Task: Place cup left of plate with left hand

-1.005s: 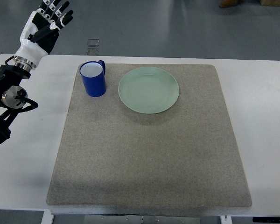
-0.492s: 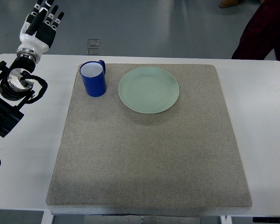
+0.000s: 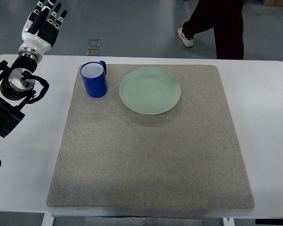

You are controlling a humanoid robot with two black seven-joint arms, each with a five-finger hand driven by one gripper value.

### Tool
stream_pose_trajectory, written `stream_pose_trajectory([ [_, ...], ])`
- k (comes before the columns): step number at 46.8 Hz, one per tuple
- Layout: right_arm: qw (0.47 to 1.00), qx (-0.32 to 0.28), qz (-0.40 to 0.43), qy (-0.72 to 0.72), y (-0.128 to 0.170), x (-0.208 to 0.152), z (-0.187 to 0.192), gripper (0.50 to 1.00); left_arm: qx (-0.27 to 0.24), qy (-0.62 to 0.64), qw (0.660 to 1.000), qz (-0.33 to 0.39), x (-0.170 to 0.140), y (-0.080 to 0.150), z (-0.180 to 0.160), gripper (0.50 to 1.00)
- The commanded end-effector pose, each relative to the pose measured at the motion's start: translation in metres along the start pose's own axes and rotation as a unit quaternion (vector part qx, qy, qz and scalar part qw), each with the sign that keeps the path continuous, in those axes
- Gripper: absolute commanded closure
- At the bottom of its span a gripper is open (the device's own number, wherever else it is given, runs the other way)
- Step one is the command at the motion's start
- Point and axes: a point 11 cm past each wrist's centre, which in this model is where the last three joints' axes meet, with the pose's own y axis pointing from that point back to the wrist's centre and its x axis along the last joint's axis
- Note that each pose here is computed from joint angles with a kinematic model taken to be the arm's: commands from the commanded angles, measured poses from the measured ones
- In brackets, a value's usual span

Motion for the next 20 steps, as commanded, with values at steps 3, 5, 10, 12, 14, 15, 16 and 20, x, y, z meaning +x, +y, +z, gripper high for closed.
stream_pose_trajectory([
  [3,1.0,0.0,0.0,0.0,0.0,0.0,0.0,0.568,0.002,0.001,1.0,0.001,0.0012,0.001,-0.0018,0.501],
  [5,1.0,0.001,0.0,0.0,0.0,0.0,-0.0001,0.568,0.002,0.0,1.0,0.001,0.0017,0.0011,-0.0021,0.501],
  [10,1.0,0.0,0.0,-0.001,0.0,0.0,0.0,0.568,0.001,0.001,1.0,-0.001,0.0019,0.0011,-0.001,0.501],
  [12,1.0,0.001,0.0,-0.001,0.0,0.0,-0.0002,0.568,0.002,0.002,1.0,-0.003,0.0012,0.0011,-0.0011,0.501],
  [14,1.0,0.001,0.0,-0.001,0.0,0.0,-0.0002,0.568,0.001,0.003,1.0,-0.005,0.0002,0.001,-0.0017,0.501],
  [15,1.0,0.001,0.0,-0.001,0.0,0.0,-0.0002,0.568,0.001,0.002,1.0,-0.006,-0.0001,0.0007,-0.0007,0.501],
  [16,1.0,0.0,0.0,-0.001,0.0,0.0001,-0.0001,0.568,0.001,0.003,1.0,-0.006,-0.0004,0.0007,-0.0013,0.501],
  [20,1.0,0.001,-0.01,-0.002,-0.0009,-0.0062,-0.0011,0.568,0.001,0.003,1.0,-0.007,-0.0016,0.0003,-0.0011,0.501],
])
